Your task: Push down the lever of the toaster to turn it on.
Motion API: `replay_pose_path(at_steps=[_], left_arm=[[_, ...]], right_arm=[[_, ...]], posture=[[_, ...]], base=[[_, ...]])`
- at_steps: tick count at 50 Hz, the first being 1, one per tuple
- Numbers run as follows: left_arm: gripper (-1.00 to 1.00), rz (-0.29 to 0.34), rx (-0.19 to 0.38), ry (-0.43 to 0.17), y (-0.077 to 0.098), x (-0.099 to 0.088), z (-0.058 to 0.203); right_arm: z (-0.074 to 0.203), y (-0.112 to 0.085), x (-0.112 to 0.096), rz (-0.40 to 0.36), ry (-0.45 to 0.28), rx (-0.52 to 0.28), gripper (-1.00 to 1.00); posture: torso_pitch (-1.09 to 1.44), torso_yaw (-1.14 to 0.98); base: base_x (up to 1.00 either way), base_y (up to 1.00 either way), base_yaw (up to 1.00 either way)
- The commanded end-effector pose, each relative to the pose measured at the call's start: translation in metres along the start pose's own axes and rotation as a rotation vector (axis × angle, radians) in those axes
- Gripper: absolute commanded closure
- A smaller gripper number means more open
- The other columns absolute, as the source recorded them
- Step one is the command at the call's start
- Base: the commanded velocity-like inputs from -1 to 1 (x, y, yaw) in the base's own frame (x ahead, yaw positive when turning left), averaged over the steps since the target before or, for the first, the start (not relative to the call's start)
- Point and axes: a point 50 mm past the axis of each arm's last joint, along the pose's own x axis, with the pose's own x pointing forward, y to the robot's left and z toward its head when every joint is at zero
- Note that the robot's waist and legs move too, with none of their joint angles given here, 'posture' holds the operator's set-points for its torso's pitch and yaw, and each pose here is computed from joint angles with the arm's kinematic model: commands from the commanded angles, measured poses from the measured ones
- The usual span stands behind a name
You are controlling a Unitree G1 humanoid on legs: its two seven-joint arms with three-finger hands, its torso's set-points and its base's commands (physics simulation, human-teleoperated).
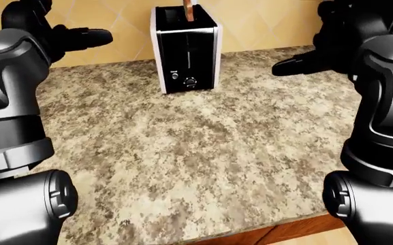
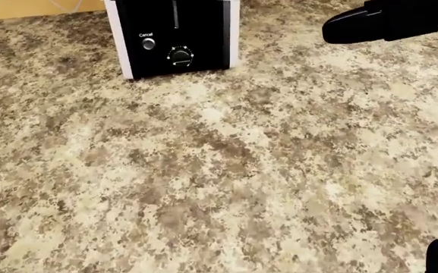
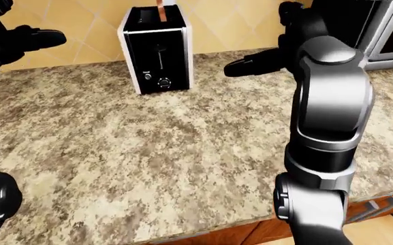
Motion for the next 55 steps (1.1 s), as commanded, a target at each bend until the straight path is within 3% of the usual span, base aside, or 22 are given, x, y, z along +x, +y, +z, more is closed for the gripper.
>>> replay_pose_path(at_steps=[1,24,55], left_arm=[[-1.0,0.008,-0.005,-0.061,0.004,-0.004,0.014],[-1.0,0.016,0.003,-0.044,0.004,-0.003,0.01],[-1.0,0.016,0.022,-0.037,0.001,-0.001,0.007]], right_arm=[[0.011,-0.001,-0.004,0.0,-0.058,-0.008,-1.0],[0.015,-0.002,-0.006,0.004,-0.073,0.009,-1.0],[0.018,0.014,0.011,0.053,-0.055,-0.001,-1.0]], posture=[[0.0,0.0],[-0.03,0.0],[-0.23,0.0]], base=[[0.0,0.0,0.0],[0.0,0.0,0.0],[0.0,0.0,0.0]])
